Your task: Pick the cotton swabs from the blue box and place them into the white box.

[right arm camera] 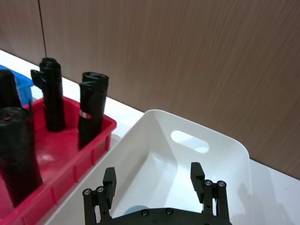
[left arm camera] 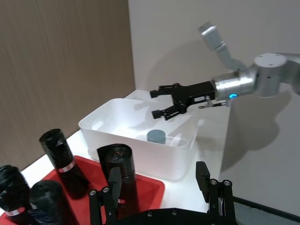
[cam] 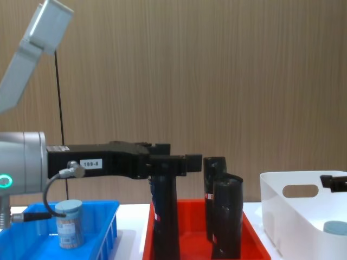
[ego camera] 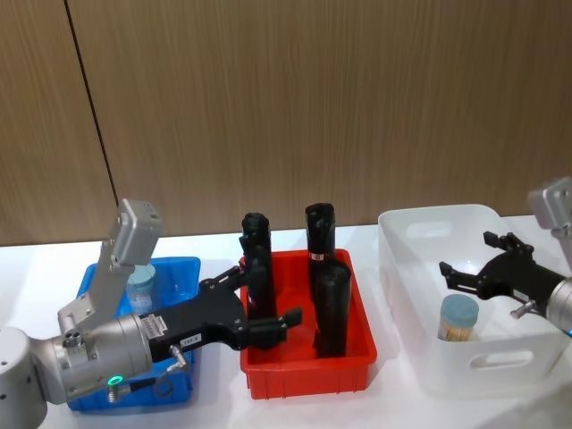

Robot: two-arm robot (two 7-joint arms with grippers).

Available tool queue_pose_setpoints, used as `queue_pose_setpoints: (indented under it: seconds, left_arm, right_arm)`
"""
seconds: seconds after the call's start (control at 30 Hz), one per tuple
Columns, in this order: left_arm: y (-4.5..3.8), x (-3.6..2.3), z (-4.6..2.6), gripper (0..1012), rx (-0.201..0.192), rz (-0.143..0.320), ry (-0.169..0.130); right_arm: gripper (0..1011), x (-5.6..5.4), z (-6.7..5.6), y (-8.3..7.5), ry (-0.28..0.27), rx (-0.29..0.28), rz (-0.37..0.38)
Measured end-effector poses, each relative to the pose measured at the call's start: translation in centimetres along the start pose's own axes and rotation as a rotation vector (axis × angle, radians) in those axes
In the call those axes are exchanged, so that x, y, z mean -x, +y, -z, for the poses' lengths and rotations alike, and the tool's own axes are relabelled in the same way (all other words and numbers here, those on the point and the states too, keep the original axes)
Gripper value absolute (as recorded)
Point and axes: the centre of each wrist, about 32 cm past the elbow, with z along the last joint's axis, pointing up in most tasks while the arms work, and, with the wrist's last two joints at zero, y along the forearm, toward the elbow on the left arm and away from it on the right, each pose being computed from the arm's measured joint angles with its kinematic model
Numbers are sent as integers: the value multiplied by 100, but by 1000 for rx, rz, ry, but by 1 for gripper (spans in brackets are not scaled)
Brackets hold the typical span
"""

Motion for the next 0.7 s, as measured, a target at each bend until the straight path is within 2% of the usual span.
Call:
queue_pose_setpoints:
  seconds: [0.43, 0.7]
  left_arm:
    - [-100, 158, 47, 1003, -7, -137, -58]
    - [-157, 252, 72, 1003, -3, -216, -92]
  right_arm:
    - [1002, 494, 16, -133, 41, -105, 37]
    - [1002, 756, 3, -237, 75, -163, 63]
